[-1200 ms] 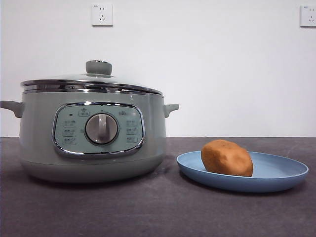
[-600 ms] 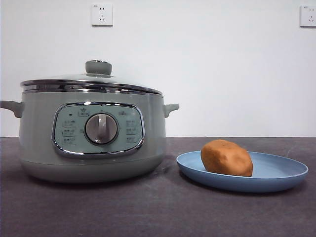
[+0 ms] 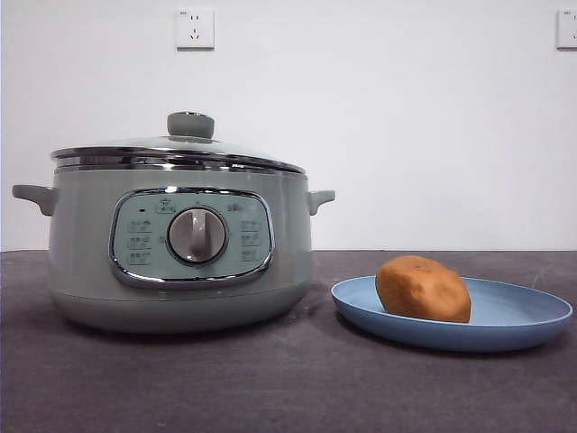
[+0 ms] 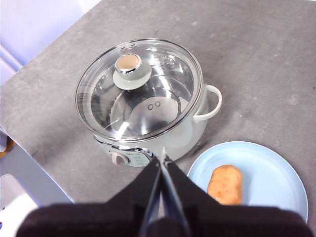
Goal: Take the potato out from the steamer,put the potato on the plate,close the lid
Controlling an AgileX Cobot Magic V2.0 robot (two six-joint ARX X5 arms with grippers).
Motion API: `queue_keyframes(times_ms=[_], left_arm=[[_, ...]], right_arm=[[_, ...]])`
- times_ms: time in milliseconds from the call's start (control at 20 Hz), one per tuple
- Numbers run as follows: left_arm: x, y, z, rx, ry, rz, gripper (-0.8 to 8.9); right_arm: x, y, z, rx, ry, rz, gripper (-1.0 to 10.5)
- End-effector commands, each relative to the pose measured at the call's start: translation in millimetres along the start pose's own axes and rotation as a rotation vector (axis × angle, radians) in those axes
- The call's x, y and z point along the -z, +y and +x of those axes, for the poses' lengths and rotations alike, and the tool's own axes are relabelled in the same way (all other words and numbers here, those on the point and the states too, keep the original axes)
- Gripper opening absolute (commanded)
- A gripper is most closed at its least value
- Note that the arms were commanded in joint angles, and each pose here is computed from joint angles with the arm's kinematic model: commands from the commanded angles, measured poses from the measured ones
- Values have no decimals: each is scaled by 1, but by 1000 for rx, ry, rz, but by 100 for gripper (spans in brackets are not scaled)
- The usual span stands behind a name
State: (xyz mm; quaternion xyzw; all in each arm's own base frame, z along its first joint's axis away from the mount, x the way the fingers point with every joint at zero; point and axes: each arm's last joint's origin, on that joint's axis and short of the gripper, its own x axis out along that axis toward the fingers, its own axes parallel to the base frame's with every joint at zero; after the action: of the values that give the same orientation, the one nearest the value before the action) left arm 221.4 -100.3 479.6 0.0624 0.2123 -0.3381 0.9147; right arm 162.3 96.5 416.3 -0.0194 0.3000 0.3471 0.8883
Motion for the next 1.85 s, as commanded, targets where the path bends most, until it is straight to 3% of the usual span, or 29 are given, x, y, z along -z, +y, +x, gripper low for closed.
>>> queue_keyframes(times_ms=[50, 450, 700, 1150, 1850], left_arm=[[43, -2, 2, -11, -79, -37, -3], [252, -2, -11, -190, -431, -250, -3], [330, -4, -1, -282, -512, -300, -3], [360, -1, 2, -434, -384, -396, -3], [367, -1, 3, -472, -339, -389, -3]], right_arm=[[0, 0, -1, 2, -8, -6, -1], [0, 0, -1, 2, -8, -6, -1], [0, 0, -1, 2, -8, -6, -1], [0, 0, -1, 2, -9, -6, -1], [0, 0, -1, 2, -9, -5, -1]])
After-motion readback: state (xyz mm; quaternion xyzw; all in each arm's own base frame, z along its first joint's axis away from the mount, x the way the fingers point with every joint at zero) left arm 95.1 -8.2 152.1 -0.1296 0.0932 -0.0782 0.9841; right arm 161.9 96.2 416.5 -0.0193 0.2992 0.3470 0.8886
